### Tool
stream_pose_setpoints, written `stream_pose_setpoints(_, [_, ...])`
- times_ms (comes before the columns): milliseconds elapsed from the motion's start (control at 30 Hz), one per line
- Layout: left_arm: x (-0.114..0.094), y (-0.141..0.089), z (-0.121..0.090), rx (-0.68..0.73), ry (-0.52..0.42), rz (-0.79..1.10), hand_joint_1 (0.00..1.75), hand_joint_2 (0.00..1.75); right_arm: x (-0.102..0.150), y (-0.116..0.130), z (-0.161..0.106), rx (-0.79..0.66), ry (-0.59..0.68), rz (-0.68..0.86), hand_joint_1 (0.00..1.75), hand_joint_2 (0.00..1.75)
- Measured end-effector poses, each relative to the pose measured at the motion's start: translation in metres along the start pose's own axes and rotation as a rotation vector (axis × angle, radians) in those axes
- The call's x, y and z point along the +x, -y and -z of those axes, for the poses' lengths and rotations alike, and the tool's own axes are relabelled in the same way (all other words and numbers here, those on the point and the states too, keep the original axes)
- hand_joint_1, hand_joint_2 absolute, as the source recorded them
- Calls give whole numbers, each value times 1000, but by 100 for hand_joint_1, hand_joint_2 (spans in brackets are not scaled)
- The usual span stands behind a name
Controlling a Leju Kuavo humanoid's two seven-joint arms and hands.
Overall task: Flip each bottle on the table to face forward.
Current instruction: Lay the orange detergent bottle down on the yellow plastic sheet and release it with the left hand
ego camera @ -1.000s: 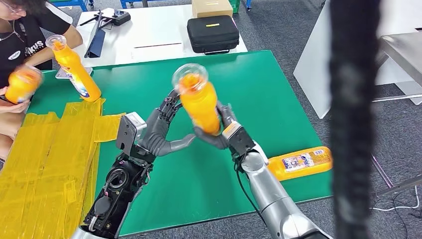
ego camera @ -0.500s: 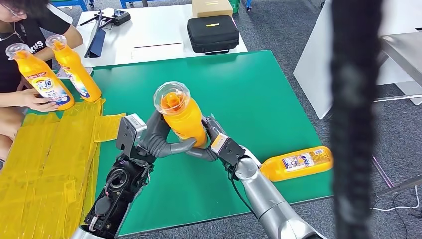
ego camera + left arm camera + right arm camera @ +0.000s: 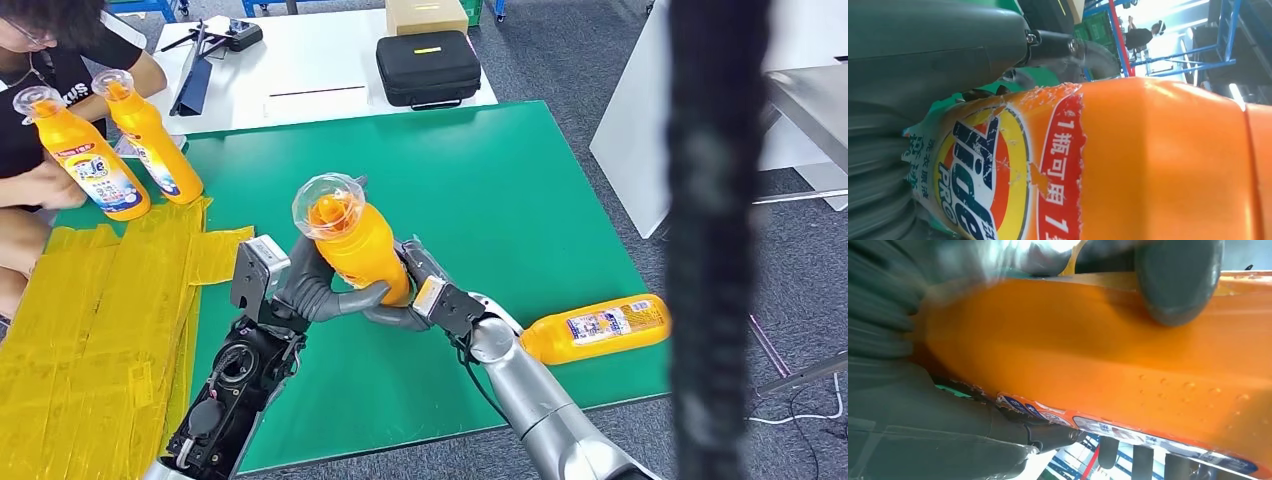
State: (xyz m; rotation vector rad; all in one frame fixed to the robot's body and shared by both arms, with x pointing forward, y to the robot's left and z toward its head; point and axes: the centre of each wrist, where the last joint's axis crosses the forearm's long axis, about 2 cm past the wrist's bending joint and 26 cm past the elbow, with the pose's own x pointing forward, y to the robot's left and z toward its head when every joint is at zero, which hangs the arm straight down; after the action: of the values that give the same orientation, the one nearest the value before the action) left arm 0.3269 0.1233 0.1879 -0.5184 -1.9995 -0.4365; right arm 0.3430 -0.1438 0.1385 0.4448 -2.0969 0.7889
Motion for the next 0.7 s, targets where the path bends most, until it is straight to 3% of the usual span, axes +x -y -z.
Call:
stream_pose_setpoints(600, [-3, -2, -5, 28, 12, -9, 175, 175, -3, -4, -3, -19, -22, -32, 175, 175])
stream_pose_setpoints(700, [-3, -2, -6, 36, 11, -9, 175, 175, -3, -3, -3, -22, -27, -43, 46, 175])
